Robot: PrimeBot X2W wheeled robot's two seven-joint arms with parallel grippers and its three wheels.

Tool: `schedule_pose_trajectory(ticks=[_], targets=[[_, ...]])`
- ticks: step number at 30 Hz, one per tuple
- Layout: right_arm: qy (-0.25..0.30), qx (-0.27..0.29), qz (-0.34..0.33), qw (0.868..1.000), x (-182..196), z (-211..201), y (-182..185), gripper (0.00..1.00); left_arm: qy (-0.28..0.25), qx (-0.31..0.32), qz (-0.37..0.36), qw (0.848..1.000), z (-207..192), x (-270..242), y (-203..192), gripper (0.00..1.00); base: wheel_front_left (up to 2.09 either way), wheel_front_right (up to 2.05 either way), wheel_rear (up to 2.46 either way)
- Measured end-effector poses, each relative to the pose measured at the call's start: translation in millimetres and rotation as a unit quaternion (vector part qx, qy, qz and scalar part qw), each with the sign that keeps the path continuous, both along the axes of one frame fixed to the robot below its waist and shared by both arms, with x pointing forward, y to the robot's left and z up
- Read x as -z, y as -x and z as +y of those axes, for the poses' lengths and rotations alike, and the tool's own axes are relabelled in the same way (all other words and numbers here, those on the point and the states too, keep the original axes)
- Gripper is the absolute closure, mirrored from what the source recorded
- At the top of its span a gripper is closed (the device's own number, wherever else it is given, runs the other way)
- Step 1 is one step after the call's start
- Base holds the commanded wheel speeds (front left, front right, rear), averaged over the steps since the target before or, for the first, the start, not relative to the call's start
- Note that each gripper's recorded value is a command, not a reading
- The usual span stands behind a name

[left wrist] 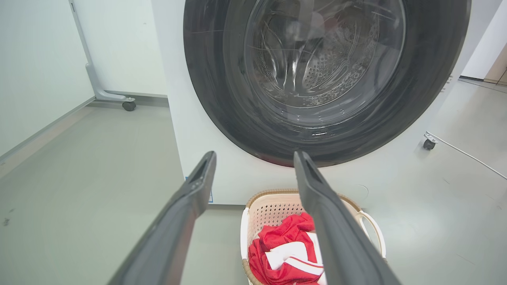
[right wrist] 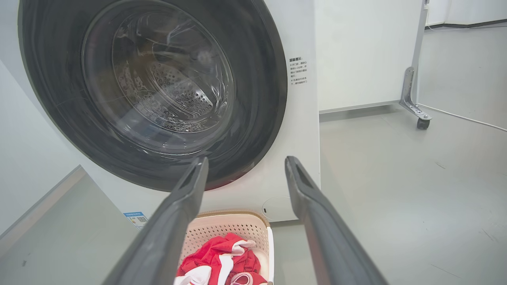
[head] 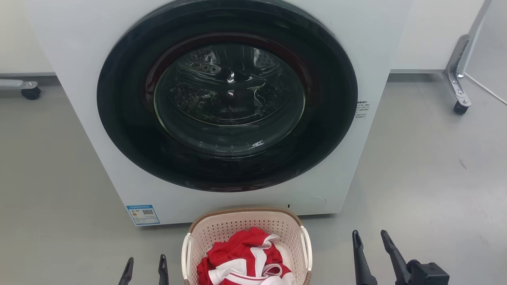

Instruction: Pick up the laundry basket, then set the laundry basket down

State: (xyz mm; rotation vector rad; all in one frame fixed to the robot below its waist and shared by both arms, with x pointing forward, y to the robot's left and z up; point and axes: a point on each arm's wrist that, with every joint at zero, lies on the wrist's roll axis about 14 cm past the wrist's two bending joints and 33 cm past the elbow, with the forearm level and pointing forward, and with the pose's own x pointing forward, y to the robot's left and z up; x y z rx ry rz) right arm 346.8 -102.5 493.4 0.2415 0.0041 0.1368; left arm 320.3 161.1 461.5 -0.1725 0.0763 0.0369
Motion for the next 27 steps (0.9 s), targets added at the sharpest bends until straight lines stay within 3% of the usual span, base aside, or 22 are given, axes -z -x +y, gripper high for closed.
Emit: schedule_pose_trajectory(ticks=[1,2,7,13,27], targets=[[0.002,0.0,0.0,1.0,0.1,-0.2,0.1,0.0,0.0,0.0,0.0,1.0,0.1,-0.1,-0.1,0.0,0.0,0.0,0.0],[0.003,0.0,-0.001,1.0,0.2,-0.2,0.2,1.0,0.0,-0.001,-0.001,1.0,0.3,-0.4,-0.3,1.0,0.0,0.0,0.0],[0.011,0.001,0.041,0.999,26.2,-1.9,11.1,1.0,0.001,-0.002,0.03,1.0,0.3,18.1,7.4,1.0,0.0,0.0,0.0],[-0.011,0.012,0.056,0.998,30.5,-9.4,10.2,1.0,0.02,-0.008,0.043,0.999,3.5,23.3,8.7,1.0,0.0,0.0,0.0],[-0.109,0.042,0.099,0.988,38.9,-26.9,4.7,1.0,0.125,-0.035,0.073,0.989,12.3,31.7,3.6,1.0,0.0,0.0,0.0]])
